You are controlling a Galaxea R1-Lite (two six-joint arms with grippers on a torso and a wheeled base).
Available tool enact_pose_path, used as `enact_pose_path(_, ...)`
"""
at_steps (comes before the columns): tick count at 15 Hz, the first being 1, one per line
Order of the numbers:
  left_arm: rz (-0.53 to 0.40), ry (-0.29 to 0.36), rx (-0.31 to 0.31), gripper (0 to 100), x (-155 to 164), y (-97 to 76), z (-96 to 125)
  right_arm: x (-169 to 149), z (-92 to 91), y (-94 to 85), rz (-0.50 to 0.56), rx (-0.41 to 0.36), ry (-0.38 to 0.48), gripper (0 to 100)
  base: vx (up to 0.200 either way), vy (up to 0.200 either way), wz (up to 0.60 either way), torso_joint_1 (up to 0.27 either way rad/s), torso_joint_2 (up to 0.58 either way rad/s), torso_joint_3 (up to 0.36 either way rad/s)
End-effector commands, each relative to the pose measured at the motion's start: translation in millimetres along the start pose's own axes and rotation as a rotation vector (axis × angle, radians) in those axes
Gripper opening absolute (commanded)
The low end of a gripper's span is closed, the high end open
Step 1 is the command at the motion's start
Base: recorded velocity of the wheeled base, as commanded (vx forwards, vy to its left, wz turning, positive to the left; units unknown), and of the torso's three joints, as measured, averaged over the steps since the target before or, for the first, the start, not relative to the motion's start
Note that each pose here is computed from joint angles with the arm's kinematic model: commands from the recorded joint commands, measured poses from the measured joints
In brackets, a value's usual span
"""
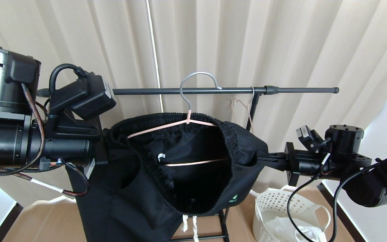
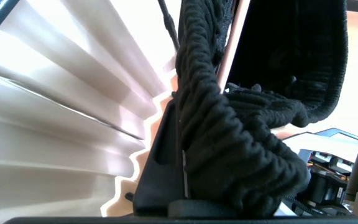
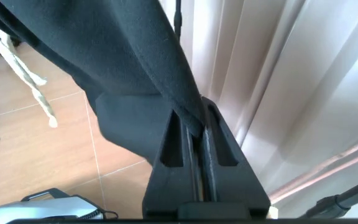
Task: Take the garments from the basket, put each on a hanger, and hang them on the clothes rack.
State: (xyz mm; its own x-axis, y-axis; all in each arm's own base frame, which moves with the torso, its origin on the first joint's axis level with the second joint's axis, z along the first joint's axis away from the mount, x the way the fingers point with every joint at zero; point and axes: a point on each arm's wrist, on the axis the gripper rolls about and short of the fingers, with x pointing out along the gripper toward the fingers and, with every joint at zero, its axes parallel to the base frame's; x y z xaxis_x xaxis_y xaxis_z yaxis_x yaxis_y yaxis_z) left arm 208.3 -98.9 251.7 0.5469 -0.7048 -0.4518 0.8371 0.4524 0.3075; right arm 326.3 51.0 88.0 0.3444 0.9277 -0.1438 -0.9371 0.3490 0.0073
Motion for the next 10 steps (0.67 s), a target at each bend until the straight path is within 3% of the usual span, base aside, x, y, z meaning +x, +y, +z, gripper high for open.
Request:
enact_pose_path(1, 0.006, 0.004, -0.004, 0, -2.3, -0.4, -2.3, -2.7, 1.5, -1.2, -0.009, -0.005, -0.003, 0, 0.0, 0.0, 0.0, 0.0, 0.0, 0.0)
enact_pose_path(10, 0.056, 0.022, -0.03, 0, -28.4, -12.0, -20.3, -6.9, 4.9, -5.7, -0.041, 0.037, -0.006, 0, 0.0, 0.0, 0.0, 0.0, 0.0, 0.0)
